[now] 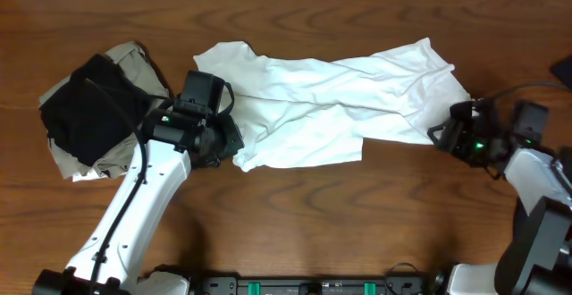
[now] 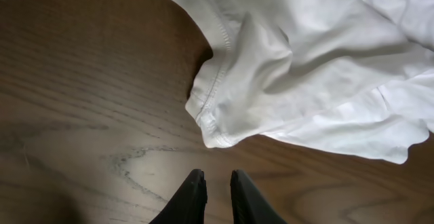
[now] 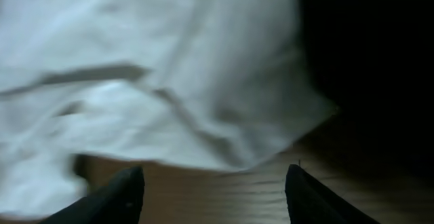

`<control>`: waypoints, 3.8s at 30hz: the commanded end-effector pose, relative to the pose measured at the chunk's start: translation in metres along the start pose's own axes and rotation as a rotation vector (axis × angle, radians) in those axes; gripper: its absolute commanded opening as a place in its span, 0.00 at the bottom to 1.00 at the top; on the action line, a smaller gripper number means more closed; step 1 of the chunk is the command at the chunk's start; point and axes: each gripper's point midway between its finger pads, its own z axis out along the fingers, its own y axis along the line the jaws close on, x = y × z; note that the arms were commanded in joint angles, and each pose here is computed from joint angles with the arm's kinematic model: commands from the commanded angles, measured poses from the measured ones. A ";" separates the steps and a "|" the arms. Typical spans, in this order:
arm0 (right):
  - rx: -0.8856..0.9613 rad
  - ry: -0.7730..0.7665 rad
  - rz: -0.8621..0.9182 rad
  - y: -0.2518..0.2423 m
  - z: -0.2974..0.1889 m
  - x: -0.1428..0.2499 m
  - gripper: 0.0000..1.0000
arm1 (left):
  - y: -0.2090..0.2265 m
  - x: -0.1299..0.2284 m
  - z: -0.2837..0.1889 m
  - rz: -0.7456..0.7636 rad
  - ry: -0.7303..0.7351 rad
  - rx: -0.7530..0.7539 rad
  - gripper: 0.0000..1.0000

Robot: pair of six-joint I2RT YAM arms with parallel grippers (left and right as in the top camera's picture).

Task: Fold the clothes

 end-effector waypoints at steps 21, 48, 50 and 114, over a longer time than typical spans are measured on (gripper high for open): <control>0.665 -0.492 0.398 -0.157 -0.059 -0.081 0.74 | 0.003 0.000 -0.003 0.004 0.002 -0.009 0.34; 0.095 -0.376 0.005 -0.013 -0.053 -0.088 0.63 | 0.002 -0.001 -0.003 0.004 -0.002 -0.007 0.36; 0.199 -0.305 0.049 -0.034 -0.040 -0.072 0.49 | 0.002 -0.001 -0.003 0.004 -0.002 -0.007 0.36; 0.210 -0.043 0.176 -0.033 -0.053 -0.034 0.70 | -0.022 0.073 0.114 -0.098 0.069 0.094 0.66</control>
